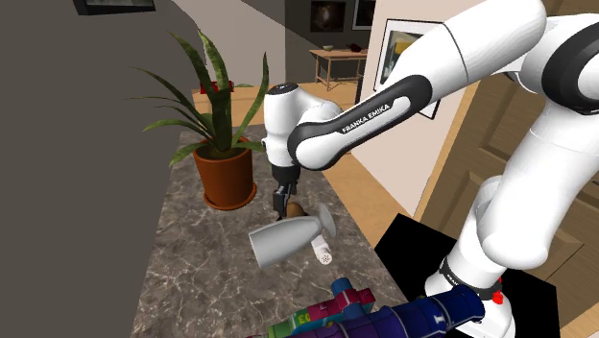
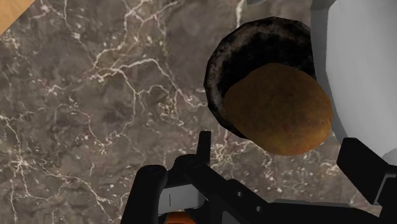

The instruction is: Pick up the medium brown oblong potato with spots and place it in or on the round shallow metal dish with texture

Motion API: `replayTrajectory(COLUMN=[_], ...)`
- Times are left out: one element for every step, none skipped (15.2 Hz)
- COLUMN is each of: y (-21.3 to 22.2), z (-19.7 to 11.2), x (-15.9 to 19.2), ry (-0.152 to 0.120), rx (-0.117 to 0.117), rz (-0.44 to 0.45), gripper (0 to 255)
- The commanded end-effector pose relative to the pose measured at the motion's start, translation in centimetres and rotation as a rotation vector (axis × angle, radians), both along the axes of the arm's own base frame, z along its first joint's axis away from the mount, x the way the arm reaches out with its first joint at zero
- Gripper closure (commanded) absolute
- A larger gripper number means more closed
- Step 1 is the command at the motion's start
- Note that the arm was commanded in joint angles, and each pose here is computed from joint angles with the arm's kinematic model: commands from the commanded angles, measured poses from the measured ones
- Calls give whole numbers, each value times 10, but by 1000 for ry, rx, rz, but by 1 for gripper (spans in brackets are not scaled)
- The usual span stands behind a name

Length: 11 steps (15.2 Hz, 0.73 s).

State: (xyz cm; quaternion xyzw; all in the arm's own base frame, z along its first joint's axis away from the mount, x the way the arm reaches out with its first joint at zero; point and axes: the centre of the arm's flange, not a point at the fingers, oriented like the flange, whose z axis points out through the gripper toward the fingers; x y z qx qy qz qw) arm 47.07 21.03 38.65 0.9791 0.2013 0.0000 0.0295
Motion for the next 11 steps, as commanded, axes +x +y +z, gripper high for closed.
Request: replayTrajectory(y=[1, 2, 3, 3, 3, 3, 3, 3, 3, 3, 3], z=[19, 32, 43, 43, 43, 43, 43, 43, 43, 43, 43], x=[0, 0, 0, 0, 0, 0, 0, 0, 0, 0, 0], ry=[0, 0, 0, 0, 1, 0, 0, 0, 0, 0, 0], rx=[0, 0, 0, 0, 0, 0, 0, 0, 0, 0, 0], rz=[0, 0, 0, 0, 0, 0, 0, 0, 0, 0, 0], gripper=[0, 0, 0, 0, 0, 0, 0, 0, 0, 0, 0])
